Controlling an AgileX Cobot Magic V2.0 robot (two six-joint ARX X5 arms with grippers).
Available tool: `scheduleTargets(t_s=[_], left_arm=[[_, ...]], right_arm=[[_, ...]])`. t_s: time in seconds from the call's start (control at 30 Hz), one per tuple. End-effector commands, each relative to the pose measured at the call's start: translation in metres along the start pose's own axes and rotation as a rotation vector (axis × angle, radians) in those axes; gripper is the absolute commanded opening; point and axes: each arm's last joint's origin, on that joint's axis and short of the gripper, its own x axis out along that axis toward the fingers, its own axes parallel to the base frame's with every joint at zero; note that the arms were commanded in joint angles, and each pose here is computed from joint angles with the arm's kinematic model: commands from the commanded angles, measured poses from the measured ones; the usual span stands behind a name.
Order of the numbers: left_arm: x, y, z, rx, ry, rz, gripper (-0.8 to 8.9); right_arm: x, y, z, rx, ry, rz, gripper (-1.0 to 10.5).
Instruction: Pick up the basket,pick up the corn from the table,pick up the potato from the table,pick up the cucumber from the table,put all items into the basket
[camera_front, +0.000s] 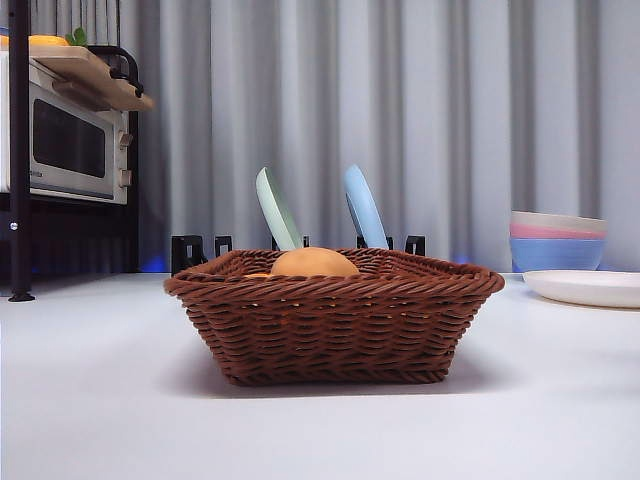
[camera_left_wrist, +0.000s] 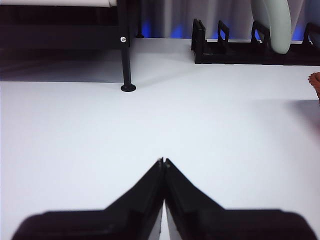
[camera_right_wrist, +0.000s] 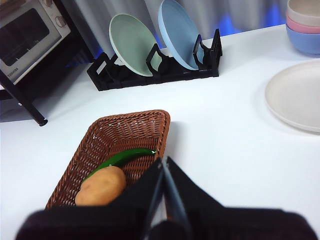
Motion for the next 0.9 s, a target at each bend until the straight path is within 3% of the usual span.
scheduleTargets(t_s=[0.03, 0.53, 0.67, 0.83, 0.9], left_arm=[[0.001, 0.0, -0.004, 0.004, 0.015, 0.001, -0.03], [0.001, 0.0, -0.004, 0.004, 0.015, 0.001, -0.03], [0.001, 0.0, -0.004, 0.004, 0.015, 0.001, -0.03], [0.001, 0.0, -0.004, 0.004, 0.015, 0.001, -0.03], [0.001, 0.0, -0.004, 0.004, 0.015, 0.001, -0.03]], right_arm=[[0.001, 0.0, -0.001, 0.006, -0.002, -0.001, 0.0], [0.001, 0.0, -0.001, 0.003, -0.002, -0.001, 0.0], [0.001, -0.001, -0.001, -0.094, -0.013, -0.031, 0.0], [0.004, -0.007, -0.006, -0.32, -0.011, -0.048, 0.0], [0.006, -0.012, -0.012, -0.333, -0.018, -0.034, 0.0]])
